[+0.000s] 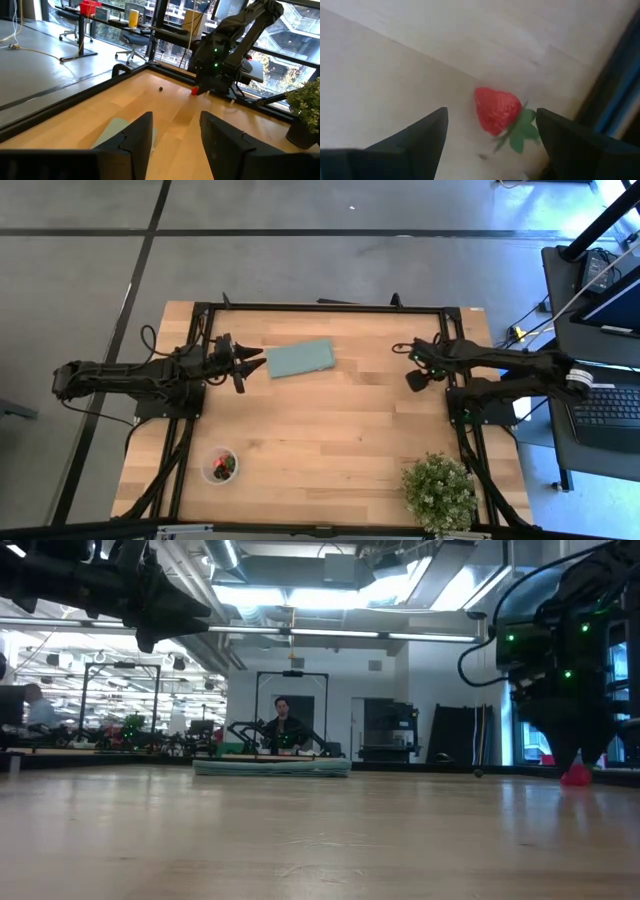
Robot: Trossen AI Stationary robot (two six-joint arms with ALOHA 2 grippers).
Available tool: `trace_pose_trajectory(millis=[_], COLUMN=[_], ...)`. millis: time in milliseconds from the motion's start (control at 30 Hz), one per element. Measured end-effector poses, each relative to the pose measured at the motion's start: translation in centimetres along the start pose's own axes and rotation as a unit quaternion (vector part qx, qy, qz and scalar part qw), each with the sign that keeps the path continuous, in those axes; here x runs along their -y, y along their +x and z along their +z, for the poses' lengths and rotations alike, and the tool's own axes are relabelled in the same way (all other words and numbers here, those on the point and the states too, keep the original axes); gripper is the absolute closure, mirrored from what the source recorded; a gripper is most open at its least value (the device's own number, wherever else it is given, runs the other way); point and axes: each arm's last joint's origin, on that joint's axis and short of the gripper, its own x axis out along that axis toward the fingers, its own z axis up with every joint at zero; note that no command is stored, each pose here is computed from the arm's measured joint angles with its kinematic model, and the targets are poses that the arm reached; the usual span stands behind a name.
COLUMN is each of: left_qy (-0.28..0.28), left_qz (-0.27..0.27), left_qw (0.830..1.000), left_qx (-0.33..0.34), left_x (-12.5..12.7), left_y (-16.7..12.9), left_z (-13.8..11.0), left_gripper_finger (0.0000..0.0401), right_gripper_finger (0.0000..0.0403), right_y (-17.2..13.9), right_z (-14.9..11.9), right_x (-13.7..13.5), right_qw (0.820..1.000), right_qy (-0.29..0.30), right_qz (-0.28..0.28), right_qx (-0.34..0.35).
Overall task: Pick and placing Produce into tupperware
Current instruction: Put the strawberry into the transparent container
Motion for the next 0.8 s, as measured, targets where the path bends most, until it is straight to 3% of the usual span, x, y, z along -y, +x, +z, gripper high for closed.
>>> trace_pose_trajectory(millis=[400,800], left_qy=[0.000,0.002], left_qz=[0.000,0.000], left_qw=[1.000,1.000], left_qx=[0.000,0.000], left_x=[0.0,0.0], left_y=[0.0,0.0], left_z=[0.0,0.0], left_gripper_finger=[0.0252,0.0256], right_gripper_finger=[0.0103,0.0164], right_y=[1.8,1.9], right_z=[-0.1,0.1], right_x=[-0.4,-0.5], right_qw=[1.000,1.000], right_qy=[0.006,-0.003], right_qz=[-0.009,-0.003], right_qx=[-0.010,-0.003])
